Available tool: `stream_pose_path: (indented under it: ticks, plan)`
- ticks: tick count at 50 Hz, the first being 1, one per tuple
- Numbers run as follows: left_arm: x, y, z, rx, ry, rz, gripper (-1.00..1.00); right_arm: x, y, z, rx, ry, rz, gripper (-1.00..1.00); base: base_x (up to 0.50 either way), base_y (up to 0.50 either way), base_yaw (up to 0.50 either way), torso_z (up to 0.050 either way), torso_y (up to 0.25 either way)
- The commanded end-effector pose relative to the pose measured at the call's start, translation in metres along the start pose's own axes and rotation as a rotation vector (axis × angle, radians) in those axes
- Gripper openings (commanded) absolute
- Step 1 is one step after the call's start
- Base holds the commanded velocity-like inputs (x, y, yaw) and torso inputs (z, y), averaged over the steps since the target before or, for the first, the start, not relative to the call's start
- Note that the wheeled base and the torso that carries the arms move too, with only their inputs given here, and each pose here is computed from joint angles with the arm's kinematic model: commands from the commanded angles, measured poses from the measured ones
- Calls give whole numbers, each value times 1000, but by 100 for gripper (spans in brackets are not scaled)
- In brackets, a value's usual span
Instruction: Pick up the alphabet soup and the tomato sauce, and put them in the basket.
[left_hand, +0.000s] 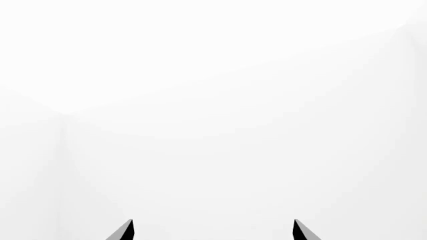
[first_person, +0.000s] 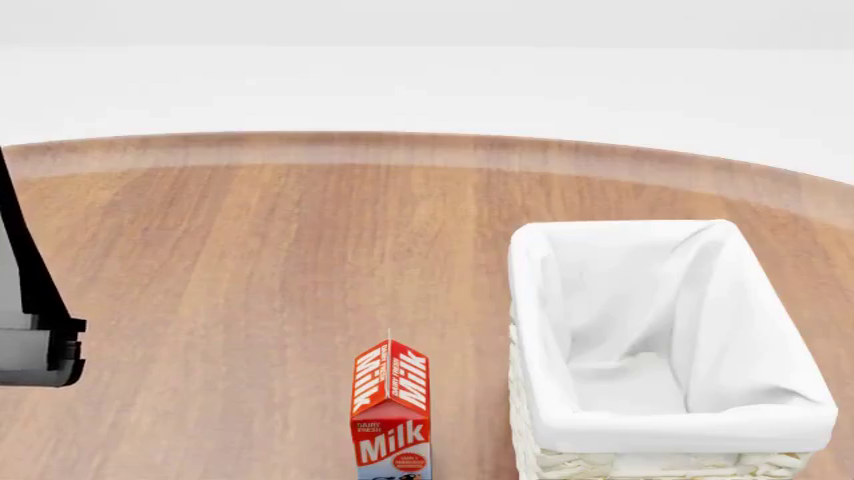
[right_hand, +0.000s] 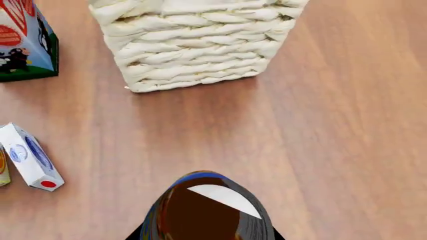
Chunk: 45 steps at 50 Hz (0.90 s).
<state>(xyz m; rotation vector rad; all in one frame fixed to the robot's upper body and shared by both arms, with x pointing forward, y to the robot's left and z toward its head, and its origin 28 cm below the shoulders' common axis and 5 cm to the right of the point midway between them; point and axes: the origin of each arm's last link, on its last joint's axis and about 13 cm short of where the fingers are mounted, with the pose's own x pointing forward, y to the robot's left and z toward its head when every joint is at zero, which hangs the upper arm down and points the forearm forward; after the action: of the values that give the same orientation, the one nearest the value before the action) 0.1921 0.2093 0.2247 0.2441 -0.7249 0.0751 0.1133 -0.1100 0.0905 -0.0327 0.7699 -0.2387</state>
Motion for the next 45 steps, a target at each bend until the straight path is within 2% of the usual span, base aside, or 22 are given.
stream_pose_path:
  ticks: [1,18,28,45]
  plan:
    - [1,1,1,1,-4,3,100,-15,-3,29,12,-128,0,-100,0,0,0,0,0]
    - [1,0,2,2,-8,0,100,-18,-5,58,28,-260,22,-100,0,0,0,0,0]
    - [1,1,2,1,-7,-1,100,-33,-9,94,50,-367,34,-100,0,0,0,0,1]
    - [1,2,3,4,-12,0,100,-32,-3,134,62,-522,52,-100,0,0,0,0,0]
